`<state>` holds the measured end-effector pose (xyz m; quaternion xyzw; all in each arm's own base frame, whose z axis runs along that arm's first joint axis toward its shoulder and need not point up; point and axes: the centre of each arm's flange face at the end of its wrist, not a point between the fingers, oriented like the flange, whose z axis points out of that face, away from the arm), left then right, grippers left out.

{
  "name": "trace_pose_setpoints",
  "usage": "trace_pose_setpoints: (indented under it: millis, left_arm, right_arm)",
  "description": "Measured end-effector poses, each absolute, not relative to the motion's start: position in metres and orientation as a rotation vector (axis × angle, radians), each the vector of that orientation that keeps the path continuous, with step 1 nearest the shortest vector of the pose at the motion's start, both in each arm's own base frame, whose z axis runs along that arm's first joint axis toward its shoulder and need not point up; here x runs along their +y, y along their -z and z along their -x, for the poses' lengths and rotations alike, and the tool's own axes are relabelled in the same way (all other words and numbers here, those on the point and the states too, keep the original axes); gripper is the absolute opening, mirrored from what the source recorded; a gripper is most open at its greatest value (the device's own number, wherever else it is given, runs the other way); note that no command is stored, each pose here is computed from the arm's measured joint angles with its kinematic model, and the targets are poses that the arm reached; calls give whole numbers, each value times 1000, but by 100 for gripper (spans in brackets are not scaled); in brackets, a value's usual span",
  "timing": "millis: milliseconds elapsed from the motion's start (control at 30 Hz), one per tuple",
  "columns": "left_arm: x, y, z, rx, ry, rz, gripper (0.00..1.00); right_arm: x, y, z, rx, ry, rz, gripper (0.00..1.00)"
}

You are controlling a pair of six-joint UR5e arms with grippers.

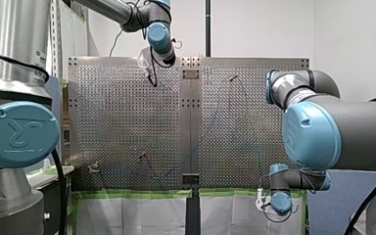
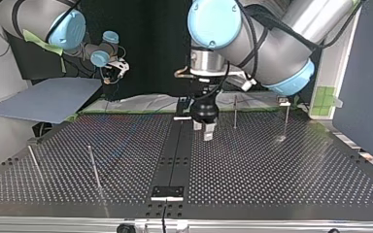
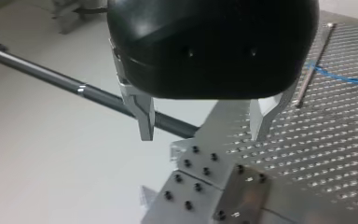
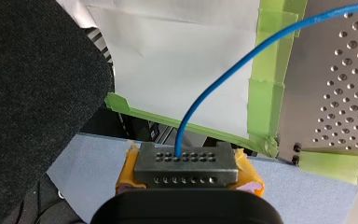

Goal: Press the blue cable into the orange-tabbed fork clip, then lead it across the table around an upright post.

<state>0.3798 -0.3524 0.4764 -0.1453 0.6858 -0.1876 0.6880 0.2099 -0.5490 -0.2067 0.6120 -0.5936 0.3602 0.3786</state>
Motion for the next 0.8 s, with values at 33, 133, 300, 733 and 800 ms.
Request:
trace_pose_setpoints:
  millis: [33,133,300,733,800]
  left_arm:
    - [-349,-477,-378,1524,422,337,100]
    - [-343,-474,-376,1507,425,357,100]
    - [-337,-458,-377,1496,403,388,100]
    - [-343,-360,-390,1572,375,427,100]
    - [-343,-346,-392,1583,373,434,100]
  right_arm:
    - [-549,207,-210,-1516,-921,-1564,0]
    - [-549,207,-211,-1515,-921,-1565,0]
    - [-549,207,-211,-1513,-921,-1567,0]
    - [-547,207,-215,-1509,-925,-1573,0]
    - [-548,206,-215,-1508,-926,-1573,0]
